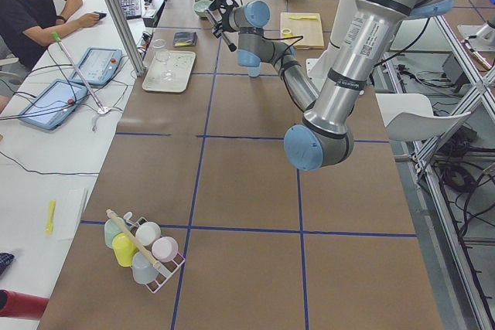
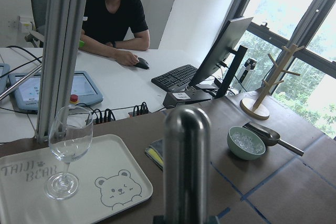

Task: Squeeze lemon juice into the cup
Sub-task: 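Carry the muddler with the left gripper over the blue cup, then press the muddler down into the cup onto the lemon slice with the left gripper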

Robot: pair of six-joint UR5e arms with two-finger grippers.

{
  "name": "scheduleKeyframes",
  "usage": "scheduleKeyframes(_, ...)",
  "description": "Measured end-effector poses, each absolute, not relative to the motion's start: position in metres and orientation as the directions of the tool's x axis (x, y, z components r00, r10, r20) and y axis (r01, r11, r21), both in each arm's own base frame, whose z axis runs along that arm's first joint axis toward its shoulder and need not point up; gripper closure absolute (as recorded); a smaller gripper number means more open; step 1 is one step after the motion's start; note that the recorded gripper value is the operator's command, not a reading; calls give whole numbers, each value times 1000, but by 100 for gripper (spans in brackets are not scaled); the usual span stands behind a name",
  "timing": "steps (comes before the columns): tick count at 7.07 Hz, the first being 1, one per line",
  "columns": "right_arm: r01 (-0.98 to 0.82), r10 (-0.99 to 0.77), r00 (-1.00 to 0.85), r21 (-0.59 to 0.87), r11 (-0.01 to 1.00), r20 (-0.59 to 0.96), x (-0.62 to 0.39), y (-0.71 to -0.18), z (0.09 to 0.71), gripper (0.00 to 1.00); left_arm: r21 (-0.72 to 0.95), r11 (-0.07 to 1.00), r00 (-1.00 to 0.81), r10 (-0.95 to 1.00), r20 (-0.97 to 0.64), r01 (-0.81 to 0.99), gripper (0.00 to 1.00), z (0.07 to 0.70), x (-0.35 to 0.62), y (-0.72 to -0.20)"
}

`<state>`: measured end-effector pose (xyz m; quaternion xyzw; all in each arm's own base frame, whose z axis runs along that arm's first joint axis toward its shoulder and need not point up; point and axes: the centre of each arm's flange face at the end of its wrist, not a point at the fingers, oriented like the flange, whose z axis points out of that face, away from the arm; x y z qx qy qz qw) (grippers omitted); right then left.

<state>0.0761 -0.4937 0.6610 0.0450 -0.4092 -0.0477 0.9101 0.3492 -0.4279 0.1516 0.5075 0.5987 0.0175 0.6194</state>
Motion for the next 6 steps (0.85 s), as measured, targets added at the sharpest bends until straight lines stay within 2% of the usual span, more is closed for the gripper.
scheduleKeyframes(2, -4, -58, 657, 80, 997, 751, 78, -498, 666, 0, 657, 422, 326, 624, -710, 625, 100, 161, 408, -385)
scheduleKeyframes(4, -19, -36, 657, 65, 998, 753, 79, -497, 667, 0, 666, 404, 356, 612, -706, 627, 100, 174, 459, -348)
scheduleKeyframes(6, -20, -33, 658, 62, 998, 753, 79, -496, 668, 0, 678, 396, 370, 614, -697, 619, 100, 174, 479, -337)
